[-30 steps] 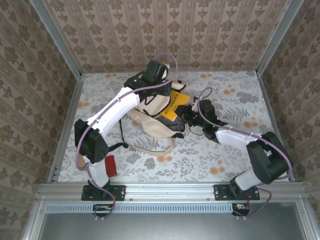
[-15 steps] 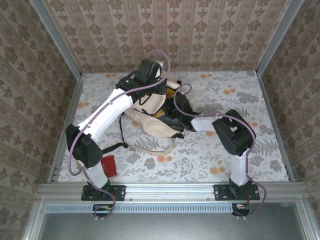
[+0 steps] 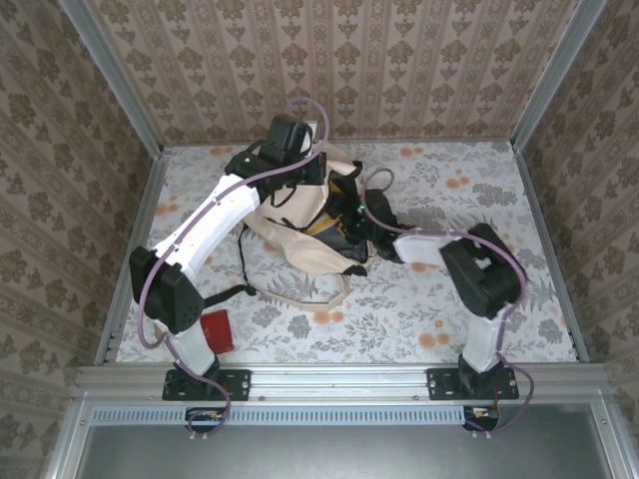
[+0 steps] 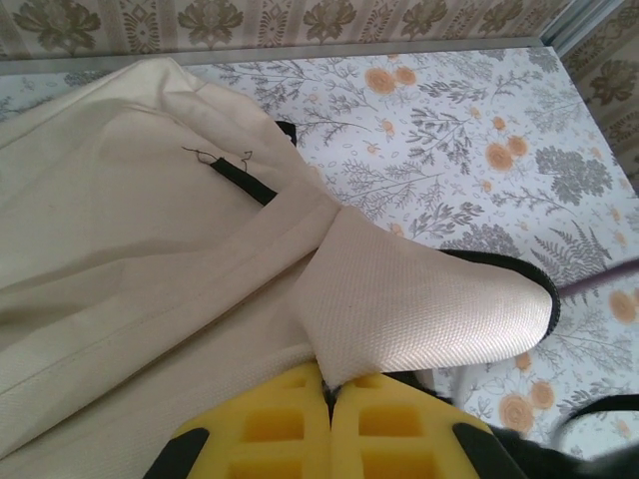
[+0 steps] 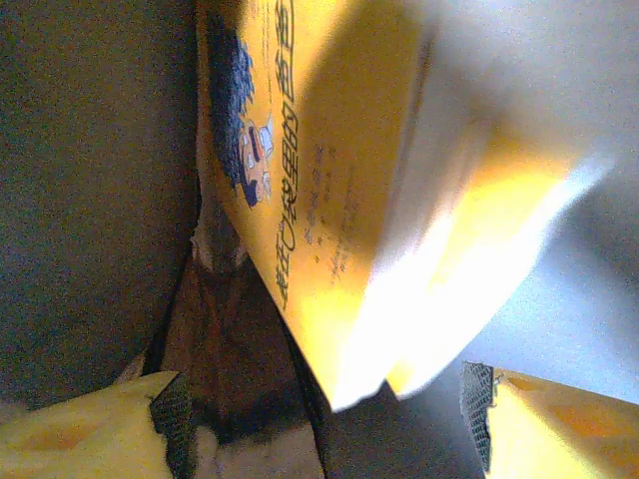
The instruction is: Pack books, pencil case, and school supplies into a backpack
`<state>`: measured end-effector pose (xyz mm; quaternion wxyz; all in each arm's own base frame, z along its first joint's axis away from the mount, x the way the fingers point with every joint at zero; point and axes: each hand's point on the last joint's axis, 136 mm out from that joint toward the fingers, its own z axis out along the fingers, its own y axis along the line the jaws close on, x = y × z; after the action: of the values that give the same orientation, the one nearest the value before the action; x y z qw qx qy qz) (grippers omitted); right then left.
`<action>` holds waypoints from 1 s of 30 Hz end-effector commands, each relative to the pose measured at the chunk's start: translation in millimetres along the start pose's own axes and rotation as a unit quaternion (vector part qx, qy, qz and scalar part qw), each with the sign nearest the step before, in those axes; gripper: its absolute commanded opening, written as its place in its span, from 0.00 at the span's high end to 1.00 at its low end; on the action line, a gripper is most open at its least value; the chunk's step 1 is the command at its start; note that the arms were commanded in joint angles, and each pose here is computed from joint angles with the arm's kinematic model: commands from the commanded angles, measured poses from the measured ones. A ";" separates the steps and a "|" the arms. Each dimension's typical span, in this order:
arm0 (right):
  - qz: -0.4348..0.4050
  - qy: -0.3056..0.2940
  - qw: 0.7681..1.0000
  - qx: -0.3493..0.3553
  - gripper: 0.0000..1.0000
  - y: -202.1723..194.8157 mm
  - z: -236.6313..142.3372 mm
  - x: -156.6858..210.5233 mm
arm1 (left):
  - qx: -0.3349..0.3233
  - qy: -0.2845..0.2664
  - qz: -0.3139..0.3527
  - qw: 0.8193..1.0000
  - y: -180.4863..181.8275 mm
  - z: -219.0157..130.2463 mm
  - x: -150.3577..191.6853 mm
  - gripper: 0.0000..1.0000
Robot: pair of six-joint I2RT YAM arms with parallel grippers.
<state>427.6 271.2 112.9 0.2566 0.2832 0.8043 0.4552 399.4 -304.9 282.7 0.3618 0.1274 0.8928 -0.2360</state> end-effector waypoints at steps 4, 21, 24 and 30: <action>-0.013 0.012 0.999 0.051 0.26 -29.9 -79.6 5.2 | 0.093 0.001 0.003 0.996 -34.6 14.8 -10.8 0.97; -0.222 -0.044 0.957 0.180 0.27 -38.1 -196.7 -4.9 | -0.002 0.090 -0.217 0.972 124.6 6.3 102.1 0.33; -0.214 0.004 0.962 0.168 0.27 -33.5 -173.0 8.2 | -0.046 0.100 -0.271 0.956 165.2 -5.8 140.8 0.34; -0.182 0.077 0.966 0.165 0.29 -40.0 -127.4 26.4 | -0.027 0.103 -0.301 0.948 172.3 -10.4 167.3 0.42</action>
<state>312.3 176.6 131.1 0.2513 0.1560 0.9216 0.2513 337.7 -131.6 98.7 0.1633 -0.1400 0.9419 -0.2580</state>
